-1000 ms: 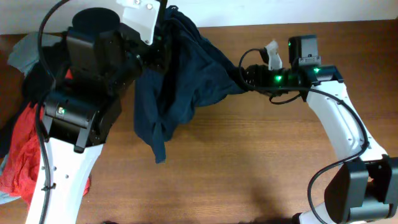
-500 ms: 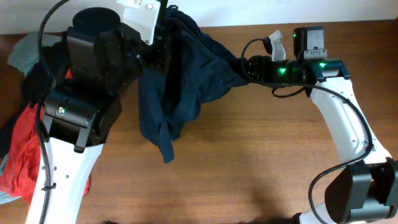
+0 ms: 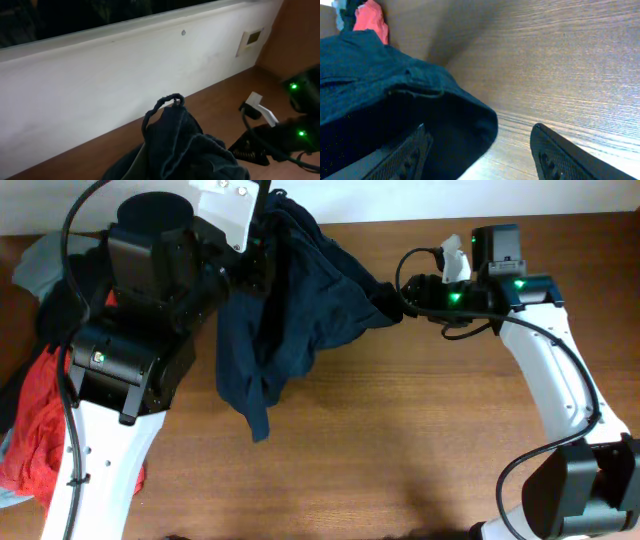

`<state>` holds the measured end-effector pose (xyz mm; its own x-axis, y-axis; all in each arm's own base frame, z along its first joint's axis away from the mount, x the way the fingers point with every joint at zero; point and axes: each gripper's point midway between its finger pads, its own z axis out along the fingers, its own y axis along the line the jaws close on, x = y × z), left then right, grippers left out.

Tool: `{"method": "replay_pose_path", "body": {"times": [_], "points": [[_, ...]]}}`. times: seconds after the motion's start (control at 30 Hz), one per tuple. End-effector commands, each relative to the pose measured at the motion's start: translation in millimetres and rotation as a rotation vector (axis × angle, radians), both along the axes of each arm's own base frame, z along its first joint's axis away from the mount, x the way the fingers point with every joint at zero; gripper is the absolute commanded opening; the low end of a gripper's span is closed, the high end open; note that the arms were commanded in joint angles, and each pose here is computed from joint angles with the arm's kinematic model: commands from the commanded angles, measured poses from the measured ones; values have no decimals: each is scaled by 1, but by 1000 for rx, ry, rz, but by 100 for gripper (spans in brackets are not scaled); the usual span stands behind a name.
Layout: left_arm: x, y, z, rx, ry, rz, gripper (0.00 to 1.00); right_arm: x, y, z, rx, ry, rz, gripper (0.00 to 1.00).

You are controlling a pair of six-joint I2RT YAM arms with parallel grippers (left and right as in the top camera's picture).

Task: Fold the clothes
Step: 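Grasp the hanging edge of the shorts with the right gripper, then stretch the shorts between both grippers, moving the right gripper rightward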

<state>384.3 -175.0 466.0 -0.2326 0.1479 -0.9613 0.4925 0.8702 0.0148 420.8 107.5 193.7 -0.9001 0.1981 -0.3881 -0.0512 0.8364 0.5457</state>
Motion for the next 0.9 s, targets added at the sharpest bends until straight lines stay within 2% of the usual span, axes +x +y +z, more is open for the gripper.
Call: {"method": "replay_pose_path", "body": {"times": [0.0, 0.27, 0.37, 0.43, 0.53, 0.6, 0.77, 0.87], "points": [[-1, 0, 10, 2, -34, -7, 1, 0, 9, 11, -22, -32, 8, 69], [0, 0, 13, -2, -45, -7, 1, -13, 34, -10, -26, 24, 39, 67], [0, 0, 14, -3, -50, -6, 1, -16, 34, -19, -23, 56, 29, 53], [1, 1, 16, -4, -55, -2, 1, -18, 33, -23, -24, 67, 28, 47], [5, 7, 18, 2, -68, 40, 1, -18, 33, -24, -25, 70, 28, 45], [5, 8, 18, 3, -70, 45, 1, -16, 33, -22, -23, 59, 28, 47], [5, 8, 16, 7, -61, 46, 1, -7, 38, -14, -10, -5, 55, 72], [4, 8, 14, 19, -61, 42, 1, -4, 38, -10, -11, -29, 67, 74]]}}
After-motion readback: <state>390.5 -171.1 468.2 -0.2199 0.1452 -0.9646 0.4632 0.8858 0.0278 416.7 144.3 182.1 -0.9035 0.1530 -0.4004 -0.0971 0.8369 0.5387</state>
